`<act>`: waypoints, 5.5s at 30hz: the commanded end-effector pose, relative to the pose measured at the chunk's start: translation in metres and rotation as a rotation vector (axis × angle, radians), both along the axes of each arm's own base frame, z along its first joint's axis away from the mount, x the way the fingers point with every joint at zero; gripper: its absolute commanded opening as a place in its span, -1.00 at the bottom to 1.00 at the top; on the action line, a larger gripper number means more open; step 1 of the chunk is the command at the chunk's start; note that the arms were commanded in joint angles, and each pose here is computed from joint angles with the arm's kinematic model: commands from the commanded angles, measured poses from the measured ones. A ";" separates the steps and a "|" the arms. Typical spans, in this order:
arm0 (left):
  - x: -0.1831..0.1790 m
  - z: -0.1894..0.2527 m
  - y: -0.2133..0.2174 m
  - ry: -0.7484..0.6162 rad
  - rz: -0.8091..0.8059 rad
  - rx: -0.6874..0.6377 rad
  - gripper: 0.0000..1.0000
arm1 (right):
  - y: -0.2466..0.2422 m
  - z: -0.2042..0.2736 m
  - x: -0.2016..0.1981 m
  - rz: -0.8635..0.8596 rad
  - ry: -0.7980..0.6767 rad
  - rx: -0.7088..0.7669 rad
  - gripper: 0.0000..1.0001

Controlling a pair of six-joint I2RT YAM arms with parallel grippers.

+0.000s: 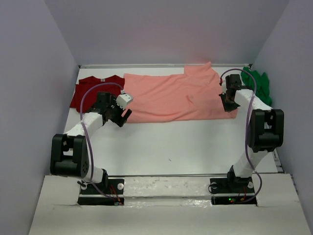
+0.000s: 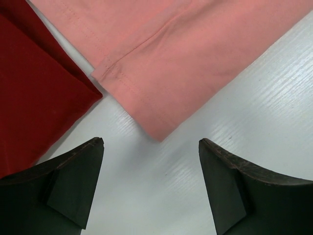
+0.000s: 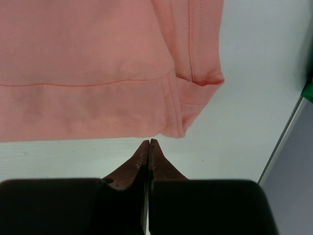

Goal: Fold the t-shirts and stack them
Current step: Fold the tshirt

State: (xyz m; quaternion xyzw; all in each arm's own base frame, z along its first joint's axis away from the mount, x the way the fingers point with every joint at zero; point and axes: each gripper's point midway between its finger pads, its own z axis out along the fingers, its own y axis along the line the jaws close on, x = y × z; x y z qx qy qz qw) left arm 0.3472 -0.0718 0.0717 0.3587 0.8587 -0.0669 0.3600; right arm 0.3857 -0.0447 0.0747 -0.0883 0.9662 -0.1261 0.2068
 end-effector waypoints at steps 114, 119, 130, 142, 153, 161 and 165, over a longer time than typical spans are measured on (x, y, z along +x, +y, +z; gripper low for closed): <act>-0.007 -0.042 0.012 0.283 -0.085 0.141 -1.00 | -0.066 -0.062 -0.026 -0.062 0.223 0.036 -1.00; 0.009 -0.019 0.000 0.237 -0.082 0.108 -1.00 | -0.058 -0.034 -0.014 -0.038 0.175 0.086 -1.00; 0.035 0.059 -0.032 0.100 -0.108 0.047 -0.94 | -0.034 0.040 0.016 0.039 0.069 0.176 -1.00; 0.018 0.069 -0.042 0.117 -0.167 0.083 -0.73 | -0.022 0.098 0.013 0.099 0.009 0.177 -1.00; 0.017 0.060 -0.024 0.091 -0.125 0.175 0.12 | -0.038 0.098 0.012 0.078 0.016 0.089 0.54; 0.062 0.085 -0.015 -0.026 0.002 0.129 0.06 | -0.038 0.108 0.053 0.031 -0.103 0.122 0.20; 0.089 0.108 -0.030 -0.047 -0.011 -0.092 -0.46 | -0.030 0.119 0.089 0.025 -0.179 0.186 -0.10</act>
